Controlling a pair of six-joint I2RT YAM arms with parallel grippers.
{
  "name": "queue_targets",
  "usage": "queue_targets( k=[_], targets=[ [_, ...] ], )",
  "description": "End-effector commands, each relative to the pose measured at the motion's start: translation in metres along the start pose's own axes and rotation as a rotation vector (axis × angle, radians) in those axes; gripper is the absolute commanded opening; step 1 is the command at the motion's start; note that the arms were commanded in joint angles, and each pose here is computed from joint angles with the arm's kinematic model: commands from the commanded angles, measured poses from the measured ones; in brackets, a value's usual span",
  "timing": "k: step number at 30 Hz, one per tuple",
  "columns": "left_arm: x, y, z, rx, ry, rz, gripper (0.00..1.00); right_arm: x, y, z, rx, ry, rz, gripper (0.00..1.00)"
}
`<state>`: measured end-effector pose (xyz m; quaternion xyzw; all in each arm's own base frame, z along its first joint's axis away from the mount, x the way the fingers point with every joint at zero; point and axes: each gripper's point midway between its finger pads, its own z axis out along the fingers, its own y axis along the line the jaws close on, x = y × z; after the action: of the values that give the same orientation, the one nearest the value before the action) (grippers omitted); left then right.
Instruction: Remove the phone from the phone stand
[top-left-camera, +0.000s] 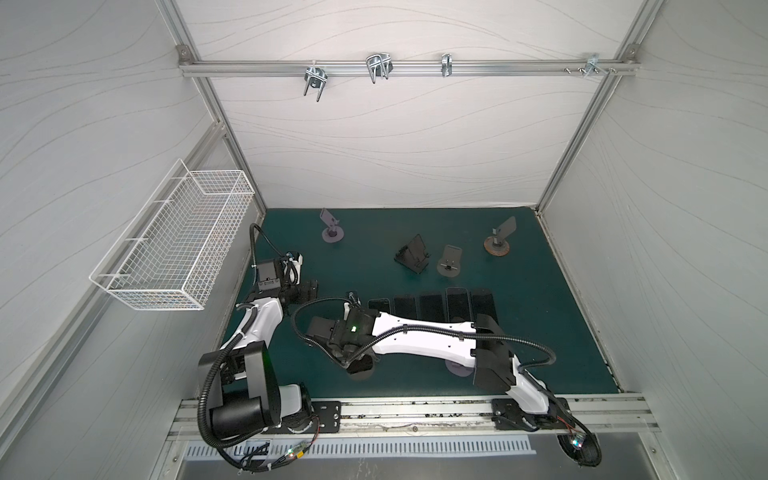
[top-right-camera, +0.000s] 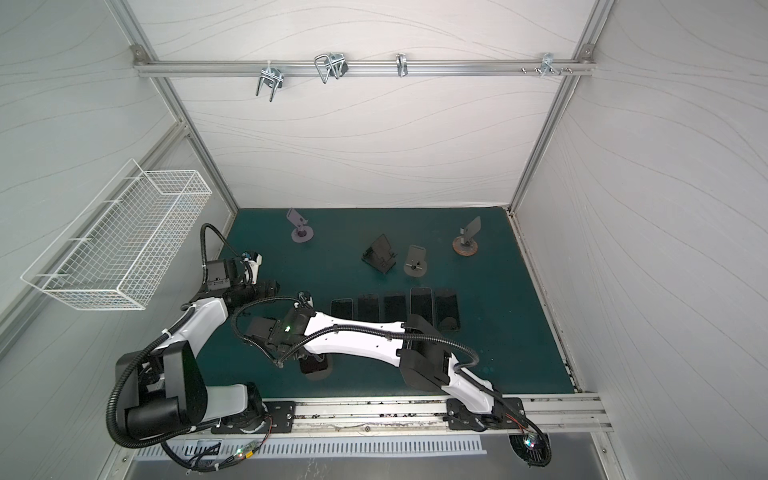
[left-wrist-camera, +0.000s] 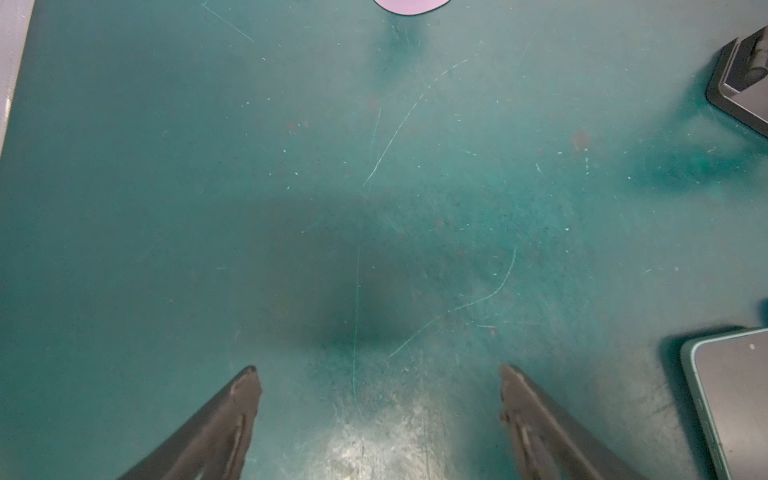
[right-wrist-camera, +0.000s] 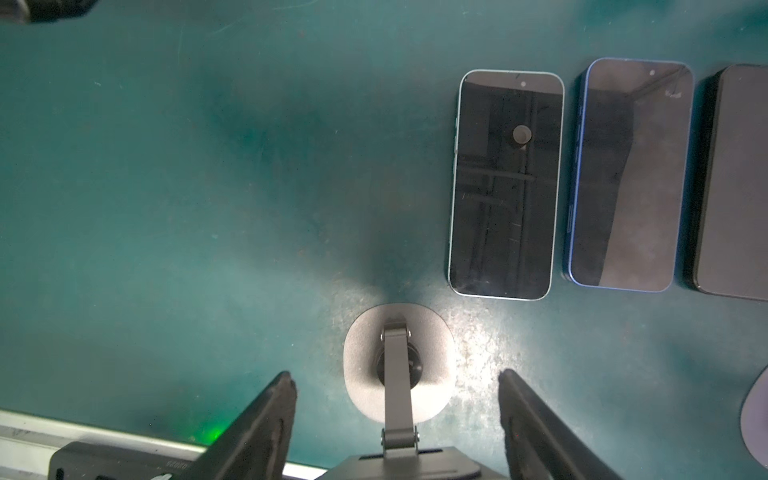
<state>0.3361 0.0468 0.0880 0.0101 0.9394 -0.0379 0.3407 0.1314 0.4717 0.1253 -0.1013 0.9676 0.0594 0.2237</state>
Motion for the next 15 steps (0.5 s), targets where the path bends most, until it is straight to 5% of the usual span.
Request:
queue_targets(
  k=[1,15],
  targets=[
    [-0.015,0.003,-0.007,-0.015,-0.036,0.013,0.91,-0.009,-0.008,-0.019,0.012,-0.057,0.003,0.75],
    [-0.014,0.002,-0.006,-0.008,-0.029,0.015,0.91,-0.043,-0.013,-0.071,-0.021,-0.241,-0.038,0.70]
  ],
)
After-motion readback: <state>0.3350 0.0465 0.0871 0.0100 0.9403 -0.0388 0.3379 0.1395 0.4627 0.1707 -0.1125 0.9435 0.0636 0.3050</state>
